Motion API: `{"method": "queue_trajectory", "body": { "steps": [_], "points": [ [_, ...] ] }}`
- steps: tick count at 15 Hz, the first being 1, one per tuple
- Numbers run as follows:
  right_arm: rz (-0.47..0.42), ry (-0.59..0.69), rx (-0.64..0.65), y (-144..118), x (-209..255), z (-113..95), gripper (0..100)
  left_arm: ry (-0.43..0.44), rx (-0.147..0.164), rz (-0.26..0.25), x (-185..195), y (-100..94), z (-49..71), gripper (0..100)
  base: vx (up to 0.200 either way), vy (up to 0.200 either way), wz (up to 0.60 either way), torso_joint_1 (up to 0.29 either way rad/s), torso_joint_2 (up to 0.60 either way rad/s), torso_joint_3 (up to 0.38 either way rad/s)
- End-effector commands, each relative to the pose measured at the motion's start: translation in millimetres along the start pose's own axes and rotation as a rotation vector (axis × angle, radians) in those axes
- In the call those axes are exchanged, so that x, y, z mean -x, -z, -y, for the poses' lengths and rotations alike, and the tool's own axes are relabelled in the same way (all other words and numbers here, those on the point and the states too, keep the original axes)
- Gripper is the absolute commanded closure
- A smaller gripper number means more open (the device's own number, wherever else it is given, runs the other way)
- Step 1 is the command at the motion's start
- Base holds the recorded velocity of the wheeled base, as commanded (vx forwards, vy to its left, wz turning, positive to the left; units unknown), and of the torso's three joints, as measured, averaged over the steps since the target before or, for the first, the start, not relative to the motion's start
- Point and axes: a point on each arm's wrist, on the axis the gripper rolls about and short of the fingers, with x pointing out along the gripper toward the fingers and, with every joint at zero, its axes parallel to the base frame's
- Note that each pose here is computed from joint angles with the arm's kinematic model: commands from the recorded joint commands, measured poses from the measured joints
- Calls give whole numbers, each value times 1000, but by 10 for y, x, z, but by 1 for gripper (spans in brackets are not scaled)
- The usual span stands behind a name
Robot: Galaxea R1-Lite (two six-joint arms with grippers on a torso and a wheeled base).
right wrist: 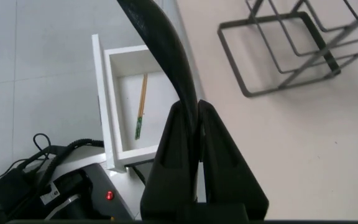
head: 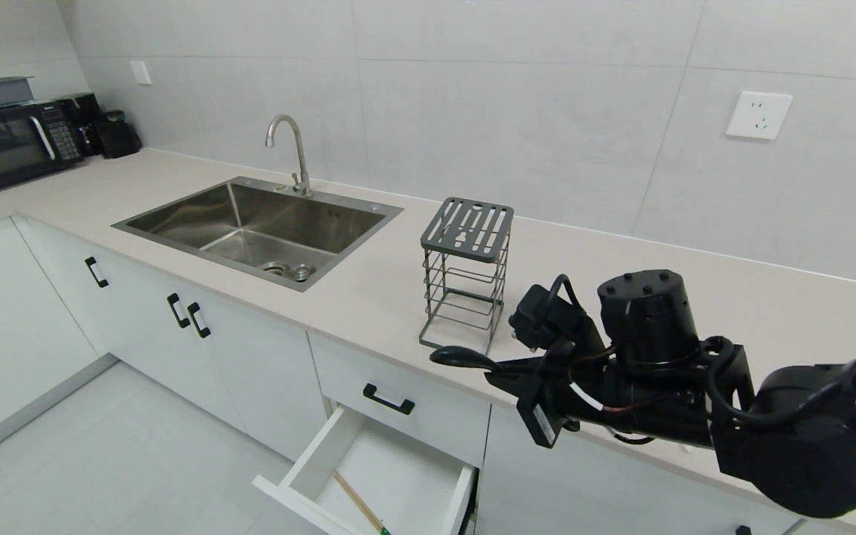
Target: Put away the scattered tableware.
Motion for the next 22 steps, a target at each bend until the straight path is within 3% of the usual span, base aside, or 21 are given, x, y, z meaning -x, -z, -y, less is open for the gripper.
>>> {"method": "queue_trajectory", "body": {
  "steps": [1,3,4,5,6,11,22],
  "points": [
    [18,-44,5,-66,-18,-166,100,0,0,-1,-1,-1,0,0,0,0,0,0,0,0],
    [62,-87,-36,-171,-5,-333,100,0,0,-1,-1,-1,0,0,0,0,0,0,0,0],
    [83,-135,-80,-212,-7,-533,100,0,0,-1,-1,-1,0,0,0,0,0,0,0,0],
    [86,-123,-111,-251,-9,-698,100,0,0,-1,-1,-1,0,0,0,0,0,0,0,0],
    [84,-107,-108,-255,-17,-732,100,0,0,-1,-1,-1,0,0,0,0,0,0,0,0],
    [-57,-107,-71,-117,-217,-773,100,0,0,-1,-1,-1,0,0,0,0,0,0,0,0],
    [29,-113,-28,-413,-850,-821,100,0,0,-1,-1,-1,0,0,0,0,0,-19,35,19]
  ]
}}
